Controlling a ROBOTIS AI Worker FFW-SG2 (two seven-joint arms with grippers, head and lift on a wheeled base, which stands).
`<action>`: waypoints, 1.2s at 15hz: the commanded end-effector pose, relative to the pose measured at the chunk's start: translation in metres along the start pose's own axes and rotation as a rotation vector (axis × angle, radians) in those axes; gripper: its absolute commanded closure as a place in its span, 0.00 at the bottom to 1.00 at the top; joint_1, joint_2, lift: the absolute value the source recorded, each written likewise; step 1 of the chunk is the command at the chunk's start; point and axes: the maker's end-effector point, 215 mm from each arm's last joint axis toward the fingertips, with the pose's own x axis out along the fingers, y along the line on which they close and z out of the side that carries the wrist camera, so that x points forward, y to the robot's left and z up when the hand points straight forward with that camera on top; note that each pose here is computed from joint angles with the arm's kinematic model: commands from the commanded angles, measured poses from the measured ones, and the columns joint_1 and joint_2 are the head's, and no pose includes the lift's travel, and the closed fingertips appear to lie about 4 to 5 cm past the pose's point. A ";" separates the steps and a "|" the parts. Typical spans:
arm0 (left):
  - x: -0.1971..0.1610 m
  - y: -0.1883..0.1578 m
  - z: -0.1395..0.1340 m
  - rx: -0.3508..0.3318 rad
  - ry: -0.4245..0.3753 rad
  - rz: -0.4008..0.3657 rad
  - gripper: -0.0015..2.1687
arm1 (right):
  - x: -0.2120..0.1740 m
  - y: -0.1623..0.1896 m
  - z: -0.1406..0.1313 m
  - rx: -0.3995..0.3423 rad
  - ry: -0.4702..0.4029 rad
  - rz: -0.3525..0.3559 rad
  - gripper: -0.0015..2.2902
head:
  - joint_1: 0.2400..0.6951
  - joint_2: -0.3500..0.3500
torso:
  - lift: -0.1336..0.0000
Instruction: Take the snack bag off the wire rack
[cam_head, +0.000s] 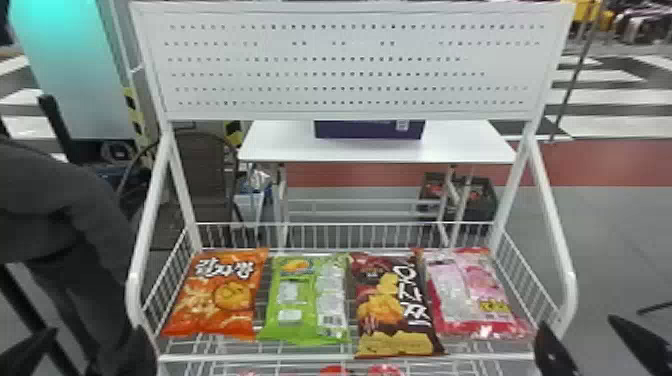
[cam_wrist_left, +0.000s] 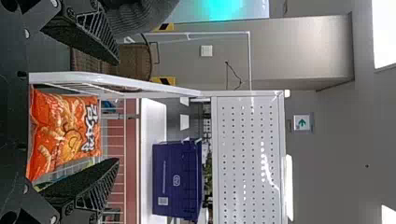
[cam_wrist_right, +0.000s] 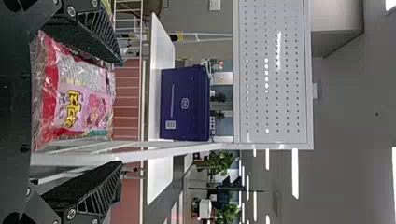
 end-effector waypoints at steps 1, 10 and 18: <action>-0.001 -0.002 -0.003 -0.001 0.006 -0.006 0.07 | 0.039 0.025 -0.020 0.003 0.034 0.041 0.05 | 0.57 0.50 | 1.00; -0.001 -0.003 -0.006 0.007 0.013 -0.014 0.07 | 0.147 0.062 -0.092 -0.036 0.173 0.065 0.05 | 0.57 0.50 | 1.00; -0.001 -0.003 -0.005 0.013 0.012 -0.019 0.07 | 0.153 0.028 -0.137 -0.047 0.296 -0.027 0.05 | 0.57 0.50 | 1.00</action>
